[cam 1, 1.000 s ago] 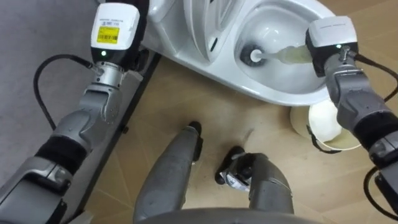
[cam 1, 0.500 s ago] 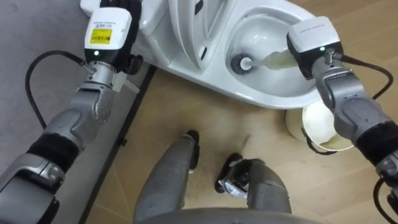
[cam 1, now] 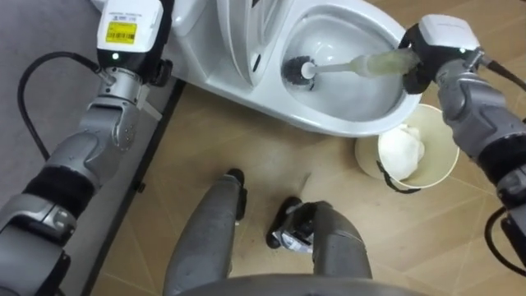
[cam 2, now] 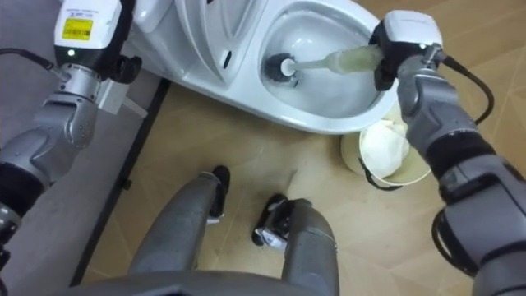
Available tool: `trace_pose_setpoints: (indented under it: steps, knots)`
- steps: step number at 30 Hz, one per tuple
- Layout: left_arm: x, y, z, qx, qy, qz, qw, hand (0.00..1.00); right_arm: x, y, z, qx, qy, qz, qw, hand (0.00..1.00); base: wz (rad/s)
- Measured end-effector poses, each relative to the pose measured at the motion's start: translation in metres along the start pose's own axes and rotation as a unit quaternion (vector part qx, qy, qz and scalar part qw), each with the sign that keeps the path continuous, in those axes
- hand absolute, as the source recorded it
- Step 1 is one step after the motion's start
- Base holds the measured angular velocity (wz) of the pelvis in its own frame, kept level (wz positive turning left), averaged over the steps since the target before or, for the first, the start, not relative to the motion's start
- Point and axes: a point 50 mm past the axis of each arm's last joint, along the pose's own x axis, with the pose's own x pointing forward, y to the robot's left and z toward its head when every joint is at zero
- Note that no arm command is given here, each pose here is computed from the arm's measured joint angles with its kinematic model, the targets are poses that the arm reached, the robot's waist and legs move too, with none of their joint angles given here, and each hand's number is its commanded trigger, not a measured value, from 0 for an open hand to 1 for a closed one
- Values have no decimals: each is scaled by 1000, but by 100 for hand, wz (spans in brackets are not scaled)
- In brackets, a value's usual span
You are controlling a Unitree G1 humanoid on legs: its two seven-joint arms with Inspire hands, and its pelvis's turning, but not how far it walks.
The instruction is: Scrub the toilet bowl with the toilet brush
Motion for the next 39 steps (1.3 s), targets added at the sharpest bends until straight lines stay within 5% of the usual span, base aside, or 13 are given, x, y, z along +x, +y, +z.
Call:
trace_pose_setpoints:
  steps: [6,21,29,33,39]
  knots:
    - [6,5,3,9,-7,5,1000,0,0,-3,-14,63,43,-31,997,100,6]
    - [10,11,5,26,-10,-2,1000,0,0,-12,-17,81,64,-113,988,100,1]
    - [12,9,4,31,-10,-16,999,0,2,-12,14,-34,-24,-93,995,100,-3]
    - [12,8,6,28,-12,-18,999,0,-6,1,43,-156,-109,-63,980,100,-12]
    - [7,-5,12,10,-8,-52,999,0,-26,12,68,-235,-163,-44,957,100,0]
